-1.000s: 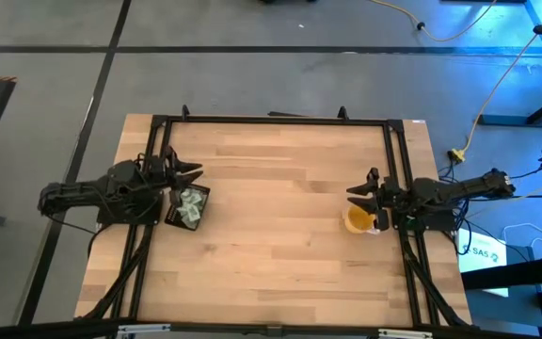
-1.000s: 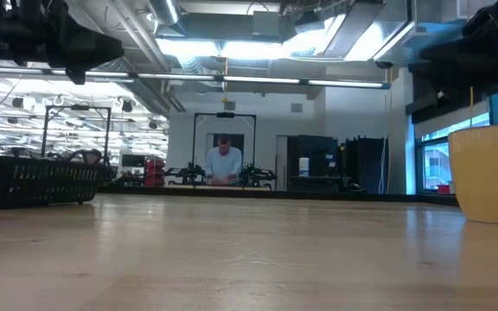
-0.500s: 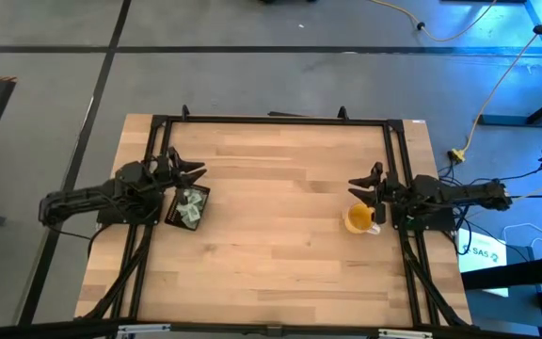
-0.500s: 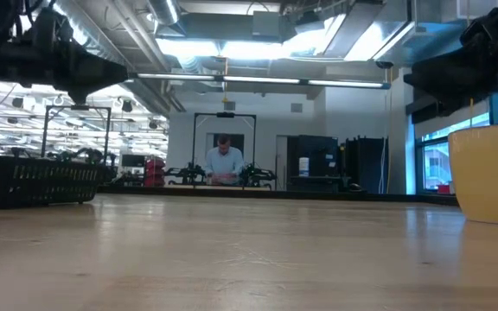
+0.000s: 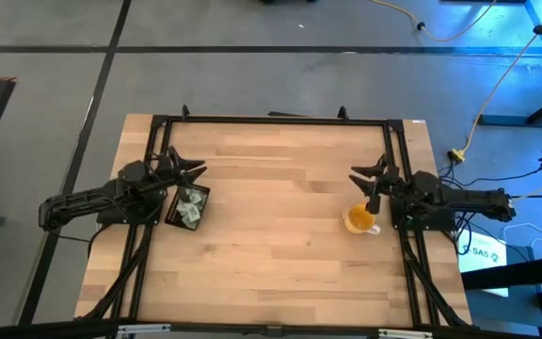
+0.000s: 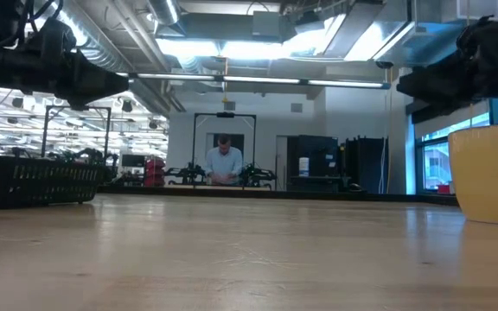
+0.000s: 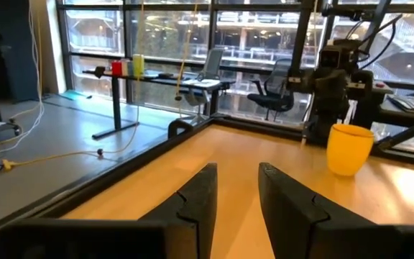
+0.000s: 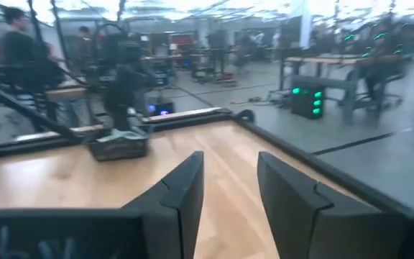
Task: Pick and place Stevia / Truvia into bins
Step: Return to Home Position
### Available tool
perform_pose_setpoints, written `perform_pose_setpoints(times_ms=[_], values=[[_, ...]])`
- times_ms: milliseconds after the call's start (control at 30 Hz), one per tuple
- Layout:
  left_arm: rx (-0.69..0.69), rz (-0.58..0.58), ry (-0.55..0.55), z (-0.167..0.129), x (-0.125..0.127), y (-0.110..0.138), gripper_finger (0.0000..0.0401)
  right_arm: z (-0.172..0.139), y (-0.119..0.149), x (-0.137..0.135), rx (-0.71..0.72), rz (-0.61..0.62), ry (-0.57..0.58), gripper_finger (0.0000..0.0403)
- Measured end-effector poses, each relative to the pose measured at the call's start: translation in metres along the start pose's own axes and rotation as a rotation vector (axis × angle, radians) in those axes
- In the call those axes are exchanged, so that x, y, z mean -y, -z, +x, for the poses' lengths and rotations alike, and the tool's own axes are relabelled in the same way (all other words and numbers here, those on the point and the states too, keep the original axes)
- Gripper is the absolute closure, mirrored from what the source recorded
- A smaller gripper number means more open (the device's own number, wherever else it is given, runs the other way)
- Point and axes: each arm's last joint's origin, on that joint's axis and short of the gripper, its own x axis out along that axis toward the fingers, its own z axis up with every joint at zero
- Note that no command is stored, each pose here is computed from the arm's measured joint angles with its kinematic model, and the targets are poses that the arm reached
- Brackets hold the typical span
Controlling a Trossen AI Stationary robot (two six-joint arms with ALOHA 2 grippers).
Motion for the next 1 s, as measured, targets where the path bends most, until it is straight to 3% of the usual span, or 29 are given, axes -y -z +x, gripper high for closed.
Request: perform_pose_setpoints(times_ms=[167,533,800,1000], values=[[-0.013,0.000,0.012,0.0000,0.0003,0.0012,0.0305,0.0009,0.0001,0.0034,-0.003,-0.102,0.040,0.0268],[-0.014,0.000,0.011,0.0000,0.0003,0.0013,0.0304,0.0015,0.0004,0.0047,-0.008,-0.139,0.055,0.0268],[-0.014,0.000,0.011,0.0000,0.0003,0.0013,0.0307,0.0014,0.0002,0.0047,-0.001,0.052,0.055,0.0268],[-0.013,0.000,0.010,0.0000,0.0003,0.0012,0.0306,0.0014,0.0002,0.0047,-0.001,0.076,0.055,0.0268]])
